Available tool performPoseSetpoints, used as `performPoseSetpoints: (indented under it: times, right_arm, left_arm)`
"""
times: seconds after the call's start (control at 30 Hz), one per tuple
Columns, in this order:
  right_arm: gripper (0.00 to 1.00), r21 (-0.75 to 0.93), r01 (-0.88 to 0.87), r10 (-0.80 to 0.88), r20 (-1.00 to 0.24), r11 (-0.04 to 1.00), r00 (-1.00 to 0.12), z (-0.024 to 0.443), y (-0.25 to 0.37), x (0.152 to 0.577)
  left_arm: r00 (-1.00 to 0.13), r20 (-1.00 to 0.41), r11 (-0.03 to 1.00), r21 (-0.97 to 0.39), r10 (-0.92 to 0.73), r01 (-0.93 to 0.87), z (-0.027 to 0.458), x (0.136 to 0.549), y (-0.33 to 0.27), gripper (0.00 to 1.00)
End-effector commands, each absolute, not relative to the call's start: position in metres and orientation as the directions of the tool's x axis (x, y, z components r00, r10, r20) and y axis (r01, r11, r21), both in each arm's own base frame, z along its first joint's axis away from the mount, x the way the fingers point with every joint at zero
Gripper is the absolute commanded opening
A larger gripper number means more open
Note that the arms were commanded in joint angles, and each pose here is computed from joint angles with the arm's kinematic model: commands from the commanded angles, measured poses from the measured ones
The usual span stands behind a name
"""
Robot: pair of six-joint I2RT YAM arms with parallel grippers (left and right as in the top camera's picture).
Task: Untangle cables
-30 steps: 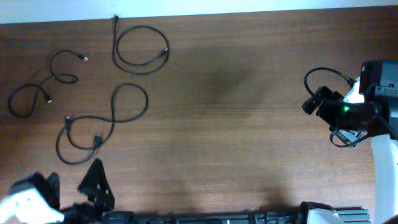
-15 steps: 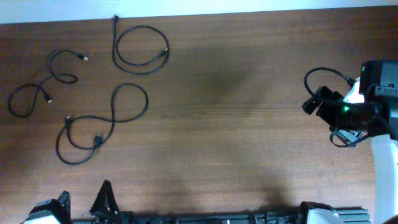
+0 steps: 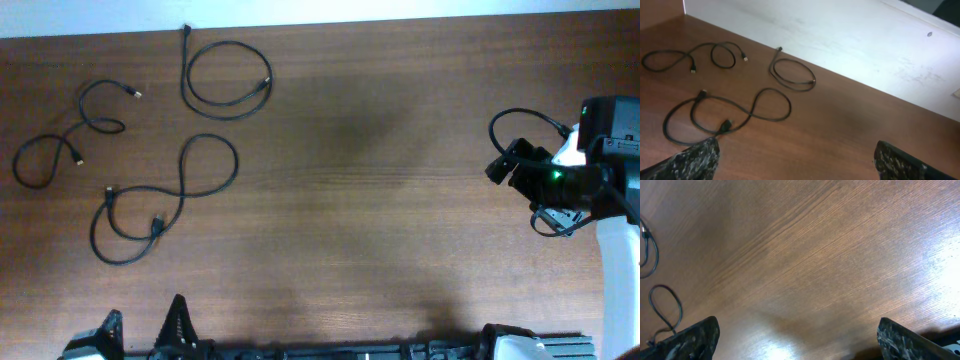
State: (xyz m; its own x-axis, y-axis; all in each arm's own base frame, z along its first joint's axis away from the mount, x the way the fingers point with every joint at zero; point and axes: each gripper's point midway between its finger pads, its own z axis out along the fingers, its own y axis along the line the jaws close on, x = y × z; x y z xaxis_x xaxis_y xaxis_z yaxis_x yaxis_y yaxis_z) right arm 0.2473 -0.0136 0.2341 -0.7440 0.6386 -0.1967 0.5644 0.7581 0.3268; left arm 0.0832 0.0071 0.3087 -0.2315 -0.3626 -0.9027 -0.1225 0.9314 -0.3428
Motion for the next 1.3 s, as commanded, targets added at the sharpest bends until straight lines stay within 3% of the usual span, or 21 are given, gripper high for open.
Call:
performPoseSetpoints:
  times: [0.0, 0.33, 0.63, 0.93, 1.27]
  right_arm:
    - [0.98, 0.310, 0.573, 0.641, -0.199, 0.759, -0.742, 0.231, -0.017, 0.246]
    - [0.99, 0.310, 0.573, 0.641, -0.199, 0.759, -0.742, 0.231, -0.017, 0.246]
    - [0.99, 0.310, 0.573, 0.641, -0.199, 0.759, -0.742, 0.231, -0.017, 0.246]
    - [0.99, 0.310, 0.573, 0.641, -0.199, 0.759, -0.742, 0.231, -0.017, 0.246]
    - [0.99, 0.310, 0.573, 0.641, -0.199, 0.759, -0.742, 0.231, -0.017, 0.246]
  left_arm:
    - [-0.208, -0.924, 0.947, -0.310, -0.322, -0.090, 0.304, 0.078, 0.006, 0.99]
    - [-0.202, -0.948, 0.969, -0.245, -0.247, -0.033, 0.299, 0.091, 0.002, 0.99]
    - [-0.141, -0.985, 0.995, -0.101, -0.099, 0.005, 0.286, 0.146, -0.002, 0.99]
    - [-0.133, -0.986, 0.995, -0.101, -0.098, 0.014, 0.242, 0.195, -0.006, 0.99]
    - [-0.048, -0.993, 0.994, -0.104, -0.103, 0.015, 0.225, 0.223, -0.007, 0.99]
